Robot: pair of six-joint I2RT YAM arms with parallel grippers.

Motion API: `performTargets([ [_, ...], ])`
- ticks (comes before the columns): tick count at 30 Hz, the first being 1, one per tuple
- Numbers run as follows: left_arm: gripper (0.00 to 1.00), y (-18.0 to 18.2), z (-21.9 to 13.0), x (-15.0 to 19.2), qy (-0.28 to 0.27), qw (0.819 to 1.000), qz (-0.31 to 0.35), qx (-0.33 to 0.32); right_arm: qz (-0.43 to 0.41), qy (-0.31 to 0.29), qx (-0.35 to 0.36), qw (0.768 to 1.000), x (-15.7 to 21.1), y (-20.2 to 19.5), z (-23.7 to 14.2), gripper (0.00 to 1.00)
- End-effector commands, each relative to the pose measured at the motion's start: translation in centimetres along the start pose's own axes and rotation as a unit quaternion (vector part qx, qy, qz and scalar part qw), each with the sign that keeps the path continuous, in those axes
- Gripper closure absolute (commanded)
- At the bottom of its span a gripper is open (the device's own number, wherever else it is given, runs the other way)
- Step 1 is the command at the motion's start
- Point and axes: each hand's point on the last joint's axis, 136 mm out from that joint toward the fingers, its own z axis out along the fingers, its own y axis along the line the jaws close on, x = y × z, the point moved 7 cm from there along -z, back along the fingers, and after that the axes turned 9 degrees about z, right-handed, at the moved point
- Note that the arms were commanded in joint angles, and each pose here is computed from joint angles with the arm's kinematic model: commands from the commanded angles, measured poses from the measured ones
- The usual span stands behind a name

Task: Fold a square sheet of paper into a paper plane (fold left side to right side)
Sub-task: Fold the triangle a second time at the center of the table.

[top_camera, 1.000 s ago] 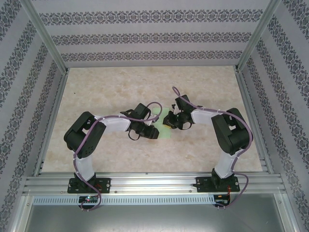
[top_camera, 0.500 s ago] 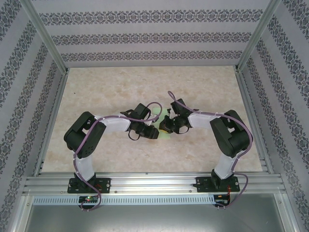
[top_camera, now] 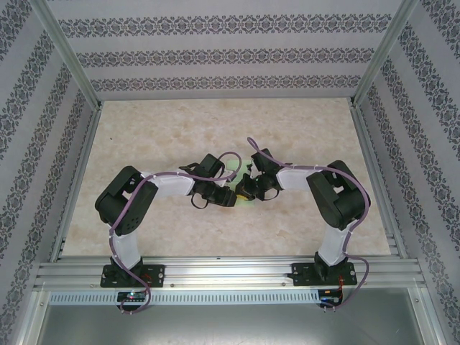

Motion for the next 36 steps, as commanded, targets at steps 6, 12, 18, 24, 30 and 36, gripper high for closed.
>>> performTargets([
  [6,0.69,2.0,2.1,3.0,0.051,0.998,-0.016,-0.038,-0.008,-0.025,0.061,0.998,-1.3,-1.3,0.2,0.88],
  [12,0.69,1.9,2.2,3.3,0.054,0.998,-0.013,-0.042,-0.01,-0.042,0.062,0.997,-2.5,-1.0,-0.8,0.88],
  [18,0.69,1.9,2.4,3.5,0.059,0.997,-0.013,-0.045,-0.007,-0.054,0.064,0.996,-3.4,-1.1,-1.4,0.88],
  [24,0.69,1.8,2.5,3.6,0.061,0.997,-0.011,-0.045,-0.002,-0.063,0.069,0.996,-4.5,-1.6,-1.8,0.88],
  [30,0.69,1.7,2.4,3.6,0.059,0.997,-0.009,-0.047,-0.004,-0.07,0.08,0.994,-5.6,-2.0,-2.4,0.88],
  [36,0.69,1.6,2.3,3.7,0.06,0.997,-0.009,-0.047,0.003,-0.078,0.087,0.993,-6.7,-2.7,-3.0,0.88],
])
